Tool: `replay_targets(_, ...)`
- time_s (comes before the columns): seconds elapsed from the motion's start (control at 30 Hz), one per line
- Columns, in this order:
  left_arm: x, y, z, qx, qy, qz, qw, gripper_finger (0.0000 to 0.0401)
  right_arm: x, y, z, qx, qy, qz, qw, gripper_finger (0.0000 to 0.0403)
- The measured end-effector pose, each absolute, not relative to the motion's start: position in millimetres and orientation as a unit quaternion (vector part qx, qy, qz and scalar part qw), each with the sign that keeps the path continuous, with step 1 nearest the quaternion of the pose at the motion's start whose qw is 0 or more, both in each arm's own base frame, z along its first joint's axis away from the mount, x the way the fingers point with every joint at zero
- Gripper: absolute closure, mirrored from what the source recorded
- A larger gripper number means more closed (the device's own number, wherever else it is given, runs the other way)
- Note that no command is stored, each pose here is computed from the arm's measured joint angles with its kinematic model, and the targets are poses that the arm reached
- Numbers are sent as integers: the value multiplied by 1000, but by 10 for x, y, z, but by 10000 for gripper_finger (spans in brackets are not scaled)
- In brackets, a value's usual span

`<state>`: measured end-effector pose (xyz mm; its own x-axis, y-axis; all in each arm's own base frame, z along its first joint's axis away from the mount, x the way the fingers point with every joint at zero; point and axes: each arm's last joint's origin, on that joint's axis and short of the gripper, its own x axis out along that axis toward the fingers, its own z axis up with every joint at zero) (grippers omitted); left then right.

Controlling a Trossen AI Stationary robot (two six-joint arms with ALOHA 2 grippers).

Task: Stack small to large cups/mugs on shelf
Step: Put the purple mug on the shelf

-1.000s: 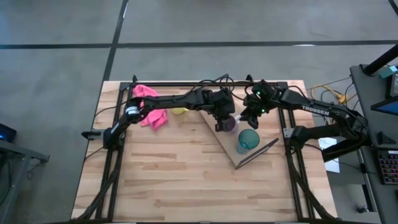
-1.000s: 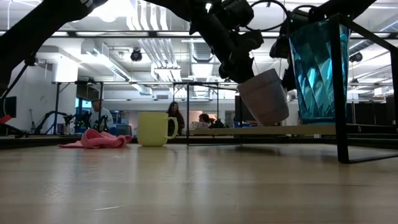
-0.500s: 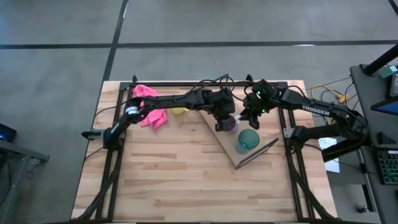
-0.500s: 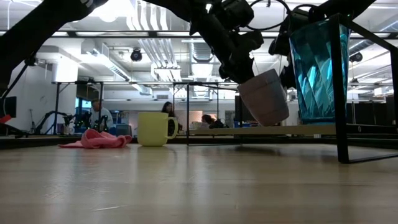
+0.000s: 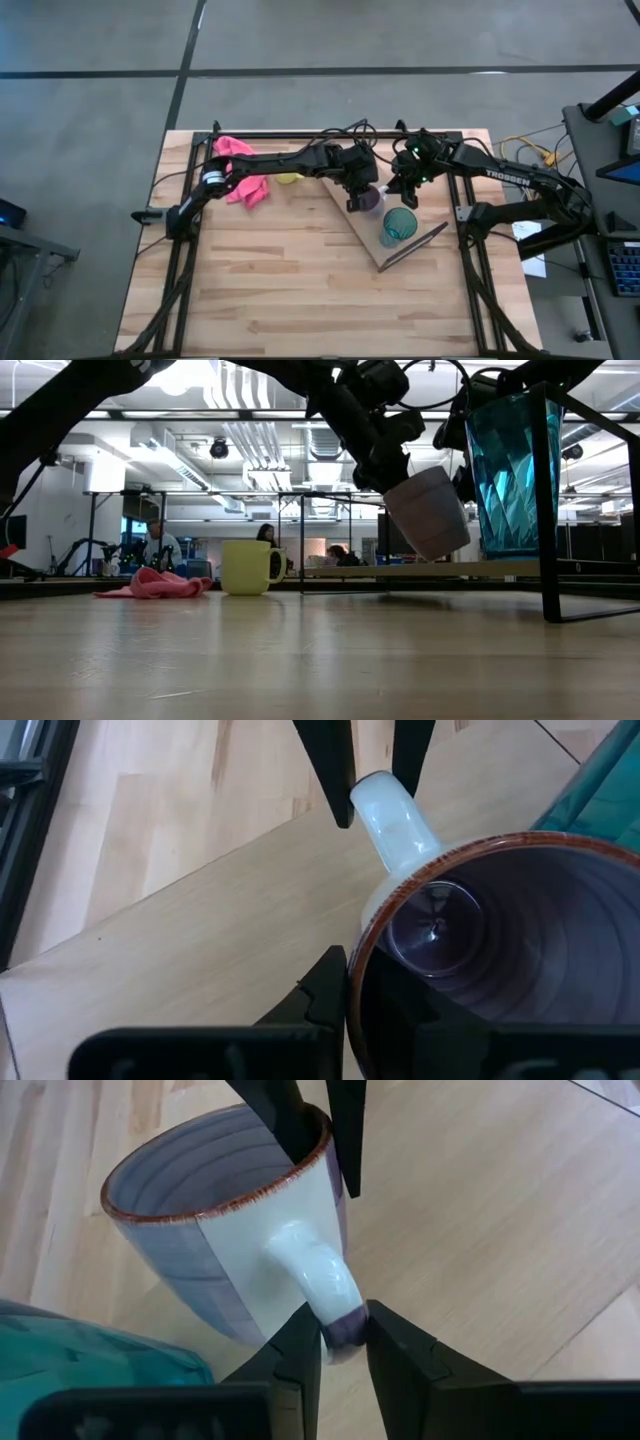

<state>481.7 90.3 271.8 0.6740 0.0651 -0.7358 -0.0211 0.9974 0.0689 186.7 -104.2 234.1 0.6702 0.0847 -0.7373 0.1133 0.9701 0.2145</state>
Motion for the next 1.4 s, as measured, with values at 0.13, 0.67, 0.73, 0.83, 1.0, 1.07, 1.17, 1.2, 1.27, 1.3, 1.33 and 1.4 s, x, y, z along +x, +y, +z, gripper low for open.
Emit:
replay_targets(0.13,4814,904,2742,25,402,27,915,392,1864,-1041,2337,123,408,-9,905,339)
replay_targets(0.67,4796,914,2831,27,403,35,914,392,1865,-1051,2255,114,401,-22,909,340)
replay_targets(0.73,4789,913,2821,26,408,35,912,392,1866,-1050,2215,114,397,-22,910,340)
replay_targets(0.83,4770,910,2813,25,419,34,907,392,1877,-1055,2154,113,382,-26,917,341)
replay_targets(1.0,4764,913,2808,23,422,35,906,392,1863,-1045,2057,126,376,-33,917,341)
replay_targets(1.07,4767,908,2814,23,420,33,906,392,1841,-1031,1998,132,381,-32,914,341)
replay_targets(1.17,4775,904,2821,23,416,32,908,392,1805,-1007,1906,142,392,-31,908,342)
replay_targets(1.2,4777,904,2823,27,415,30,909,392,1782,-997,1859,148,402,-37,903,343)
replay_targets(1.27,4734,893,2952,29,399,27,916,392,1729,-981,1739,163,431,-54,886,343)
replay_targets(1.3,4702,878,3036,29,392,25,919,392,1737,-991,1742,160,424,-59,889,343)
replay_targets(1.33,4686,874,3096,30,385,26,922,392,1752,-996,1771,155,408,-56,898,345)
replay_targets(1.4,4688,869,3188,32,363,27,931,392,1732,-980,1731,162,409,-52,897,346)
